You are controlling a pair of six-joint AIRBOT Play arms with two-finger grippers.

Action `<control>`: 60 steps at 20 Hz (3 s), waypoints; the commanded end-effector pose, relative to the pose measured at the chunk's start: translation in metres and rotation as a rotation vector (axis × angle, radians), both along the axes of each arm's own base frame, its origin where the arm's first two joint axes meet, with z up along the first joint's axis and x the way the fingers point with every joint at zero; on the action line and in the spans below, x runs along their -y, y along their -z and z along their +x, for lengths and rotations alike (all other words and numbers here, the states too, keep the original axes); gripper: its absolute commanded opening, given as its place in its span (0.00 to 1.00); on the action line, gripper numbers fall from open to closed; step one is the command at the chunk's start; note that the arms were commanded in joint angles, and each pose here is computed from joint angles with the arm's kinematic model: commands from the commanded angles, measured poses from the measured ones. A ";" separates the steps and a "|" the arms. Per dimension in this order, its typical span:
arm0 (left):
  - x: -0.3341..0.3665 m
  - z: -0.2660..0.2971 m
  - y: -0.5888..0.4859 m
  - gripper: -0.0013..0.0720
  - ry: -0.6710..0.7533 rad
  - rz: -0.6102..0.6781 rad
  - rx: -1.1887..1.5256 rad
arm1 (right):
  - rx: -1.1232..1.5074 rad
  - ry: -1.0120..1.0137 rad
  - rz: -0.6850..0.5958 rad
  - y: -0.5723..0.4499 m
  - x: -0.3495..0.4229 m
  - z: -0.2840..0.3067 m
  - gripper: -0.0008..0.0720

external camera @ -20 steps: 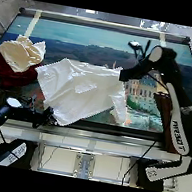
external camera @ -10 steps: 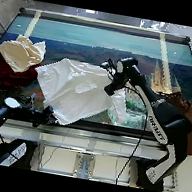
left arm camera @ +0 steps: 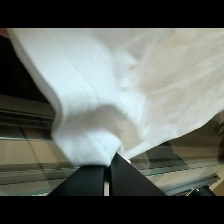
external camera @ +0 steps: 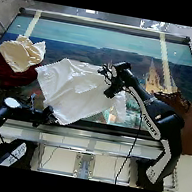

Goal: Fold the shirts.

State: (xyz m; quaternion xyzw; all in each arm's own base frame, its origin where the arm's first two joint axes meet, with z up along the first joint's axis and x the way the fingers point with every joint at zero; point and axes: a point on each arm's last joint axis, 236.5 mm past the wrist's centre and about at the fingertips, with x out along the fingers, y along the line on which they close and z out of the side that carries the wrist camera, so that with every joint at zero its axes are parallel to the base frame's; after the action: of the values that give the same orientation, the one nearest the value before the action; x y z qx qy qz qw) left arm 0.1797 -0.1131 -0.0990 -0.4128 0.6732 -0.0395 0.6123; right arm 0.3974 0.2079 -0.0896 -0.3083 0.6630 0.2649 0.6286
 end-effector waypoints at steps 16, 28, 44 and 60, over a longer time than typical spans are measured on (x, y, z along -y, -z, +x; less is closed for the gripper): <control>-0.160 0.116 -0.306 0.03 -0.310 0.495 0.908 | 0.372 0.377 -0.093 -0.254 0.153 -0.033 0.02; -0.096 0.049 -0.567 0.03 -0.031 0.871 1.483 | 1.202 0.396 0.639 -0.558 0.162 -0.177 0.02; -0.124 0.375 -0.173 0.05 0.213 0.611 0.729 | 0.820 0.683 0.645 -0.222 0.123 0.207 0.04; -0.274 0.151 -0.160 0.97 -0.230 0.593 0.372 | 0.337 0.947 0.437 -0.185 0.272 -0.009 0.67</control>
State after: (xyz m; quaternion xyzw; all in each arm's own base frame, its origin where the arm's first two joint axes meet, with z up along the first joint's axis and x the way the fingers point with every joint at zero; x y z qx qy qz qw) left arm 0.4201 0.1737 0.1246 -0.2088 0.4120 0.1253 0.8780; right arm 0.4525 -0.0783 0.1294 0.0745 0.5074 -0.0013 0.8585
